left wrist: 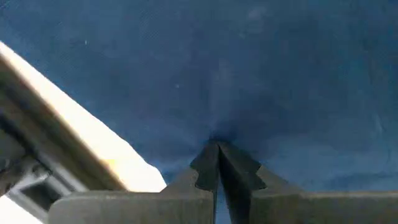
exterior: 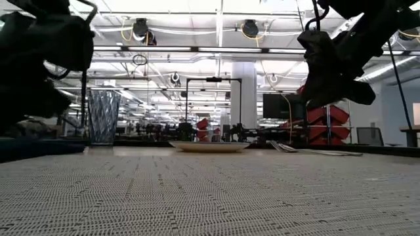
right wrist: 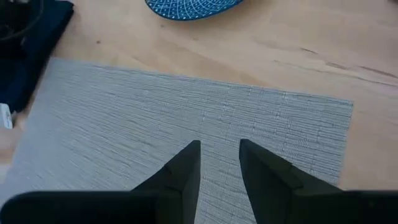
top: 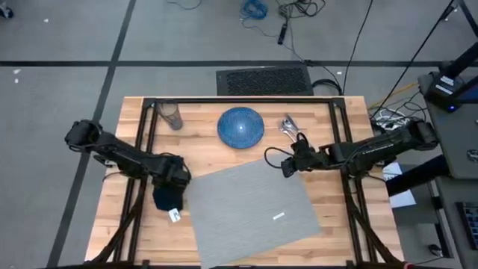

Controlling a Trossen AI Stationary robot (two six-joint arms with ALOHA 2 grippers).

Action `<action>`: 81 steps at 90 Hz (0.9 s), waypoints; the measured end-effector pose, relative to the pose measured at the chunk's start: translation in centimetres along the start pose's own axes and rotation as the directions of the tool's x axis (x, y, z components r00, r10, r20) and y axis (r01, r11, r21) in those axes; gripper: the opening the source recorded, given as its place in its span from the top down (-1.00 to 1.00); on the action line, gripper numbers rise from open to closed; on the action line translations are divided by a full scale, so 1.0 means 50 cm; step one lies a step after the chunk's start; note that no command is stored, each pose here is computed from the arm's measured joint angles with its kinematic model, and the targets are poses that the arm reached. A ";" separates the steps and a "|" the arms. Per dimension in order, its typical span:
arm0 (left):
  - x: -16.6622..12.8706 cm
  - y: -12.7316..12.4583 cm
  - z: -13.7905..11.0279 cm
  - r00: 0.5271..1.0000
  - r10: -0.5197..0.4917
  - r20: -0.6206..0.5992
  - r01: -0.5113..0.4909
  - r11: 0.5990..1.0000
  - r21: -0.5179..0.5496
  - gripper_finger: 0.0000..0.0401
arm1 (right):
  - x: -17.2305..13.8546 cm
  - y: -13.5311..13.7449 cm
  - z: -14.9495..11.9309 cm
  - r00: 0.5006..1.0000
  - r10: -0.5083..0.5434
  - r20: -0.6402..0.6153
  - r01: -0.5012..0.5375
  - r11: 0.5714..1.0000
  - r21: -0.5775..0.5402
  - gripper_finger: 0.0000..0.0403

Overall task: Set table place
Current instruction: Fold the blue table napkin

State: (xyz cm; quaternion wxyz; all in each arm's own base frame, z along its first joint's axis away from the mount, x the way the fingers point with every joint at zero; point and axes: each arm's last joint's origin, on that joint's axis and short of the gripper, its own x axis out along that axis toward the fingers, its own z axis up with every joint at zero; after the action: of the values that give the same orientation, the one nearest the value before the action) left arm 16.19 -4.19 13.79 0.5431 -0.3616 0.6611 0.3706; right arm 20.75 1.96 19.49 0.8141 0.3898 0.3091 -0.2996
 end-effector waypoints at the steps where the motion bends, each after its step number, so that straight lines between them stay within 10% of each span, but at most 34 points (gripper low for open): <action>1: -0.002 -0.001 0.002 1.000 -0.010 0.017 0.010 1.000 -0.003 1.00 | 0.000 0.000 0.000 1.000 0.000 -0.001 0.000 1.000 0.000 0.50; 20: -0.038 0.000 0.028 0.969 -0.148 0.197 0.159 0.986 -0.041 1.00 | 0.000 0.000 0.001 1.000 0.004 0.003 -0.004 1.000 0.008 0.50; 56: -0.058 0.006 -0.021 0.965 -0.264 0.001 0.263 0.963 0.060 1.00 | 0.000 0.001 0.001 1.000 0.007 -0.001 -0.007 1.000 0.015 0.50; 81: -0.048 0.023 -0.054 0.991 -0.127 -0.033 0.126 0.991 -0.045 1.00 | 0.000 0.000 0.001 1.000 0.004 -0.002 -0.004 1.000 0.021 0.50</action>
State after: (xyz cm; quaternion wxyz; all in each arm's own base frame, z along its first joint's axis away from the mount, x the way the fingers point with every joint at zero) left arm 14.32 -5.89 16.63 0.5458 -0.4207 0.6383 0.3430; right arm 20.78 1.94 19.49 0.8103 0.3991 0.3059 -0.3009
